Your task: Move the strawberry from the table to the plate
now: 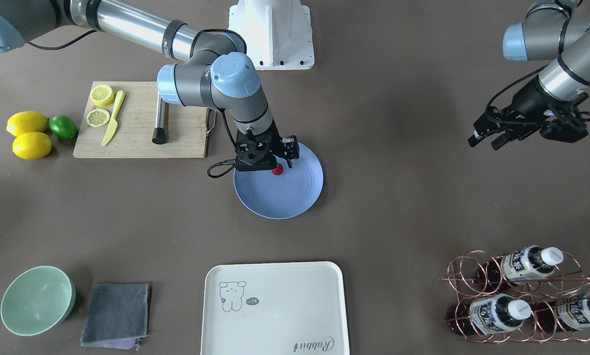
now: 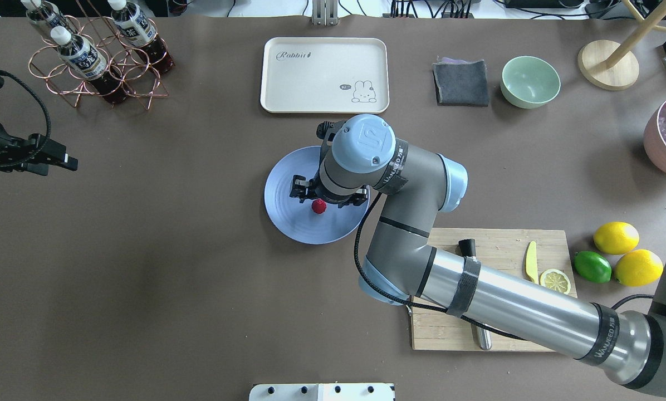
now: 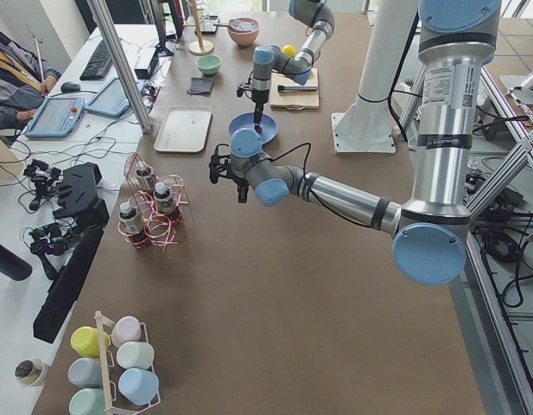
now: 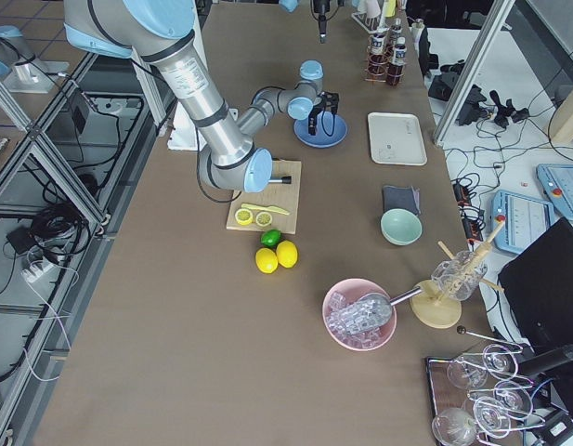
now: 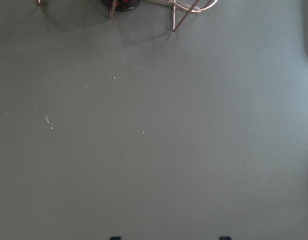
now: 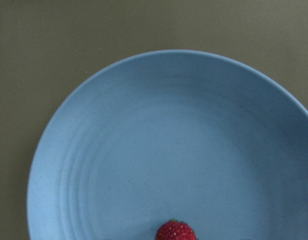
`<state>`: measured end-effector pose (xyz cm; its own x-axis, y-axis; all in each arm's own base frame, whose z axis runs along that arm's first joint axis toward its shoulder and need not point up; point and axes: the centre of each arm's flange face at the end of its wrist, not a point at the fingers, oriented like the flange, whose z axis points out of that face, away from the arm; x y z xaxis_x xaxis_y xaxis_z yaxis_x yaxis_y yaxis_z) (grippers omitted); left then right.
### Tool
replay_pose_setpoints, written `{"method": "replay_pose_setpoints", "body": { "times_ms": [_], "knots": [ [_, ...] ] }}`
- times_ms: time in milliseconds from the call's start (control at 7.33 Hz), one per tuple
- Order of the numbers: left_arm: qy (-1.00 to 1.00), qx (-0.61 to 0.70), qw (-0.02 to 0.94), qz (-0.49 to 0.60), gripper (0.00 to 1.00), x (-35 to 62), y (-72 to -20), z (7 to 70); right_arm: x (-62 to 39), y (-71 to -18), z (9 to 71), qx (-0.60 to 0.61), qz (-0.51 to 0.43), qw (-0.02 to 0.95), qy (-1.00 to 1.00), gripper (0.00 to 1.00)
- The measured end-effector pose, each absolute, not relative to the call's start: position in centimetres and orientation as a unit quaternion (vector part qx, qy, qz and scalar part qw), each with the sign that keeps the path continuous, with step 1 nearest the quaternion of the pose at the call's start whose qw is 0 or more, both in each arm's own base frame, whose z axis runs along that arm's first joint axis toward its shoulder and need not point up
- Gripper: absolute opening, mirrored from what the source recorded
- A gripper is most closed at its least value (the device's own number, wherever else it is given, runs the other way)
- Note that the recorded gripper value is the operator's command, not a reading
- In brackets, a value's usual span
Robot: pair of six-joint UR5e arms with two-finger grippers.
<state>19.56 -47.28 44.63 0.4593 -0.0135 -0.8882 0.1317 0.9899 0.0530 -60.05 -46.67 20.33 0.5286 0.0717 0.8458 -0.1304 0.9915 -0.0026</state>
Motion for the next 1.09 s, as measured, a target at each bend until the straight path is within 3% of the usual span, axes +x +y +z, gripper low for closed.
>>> {"method": "replay_pose_setpoints", "body": {
  "times_ms": [273,545,1091],
  "knots": [
    [0.524,0.061,0.849,-0.044,0.72,18.3,-46.0,40.5,-51.7,-50.8,21.3,0.016,0.064,0.861,-0.503,1.0],
    [0.516,0.072,0.853,-0.037,0.72,15.9,-45.0,37.4,-37.7,-54.6,27.3,0.031,0.033,0.864,-0.501,1.0],
    [0.434,0.095,0.895,0.032,0.72,7.6,-47.8,39.9,-14.0,-57.0,41.7,0.07,-0.06,0.896,-0.435,1.0]
  ]
}}
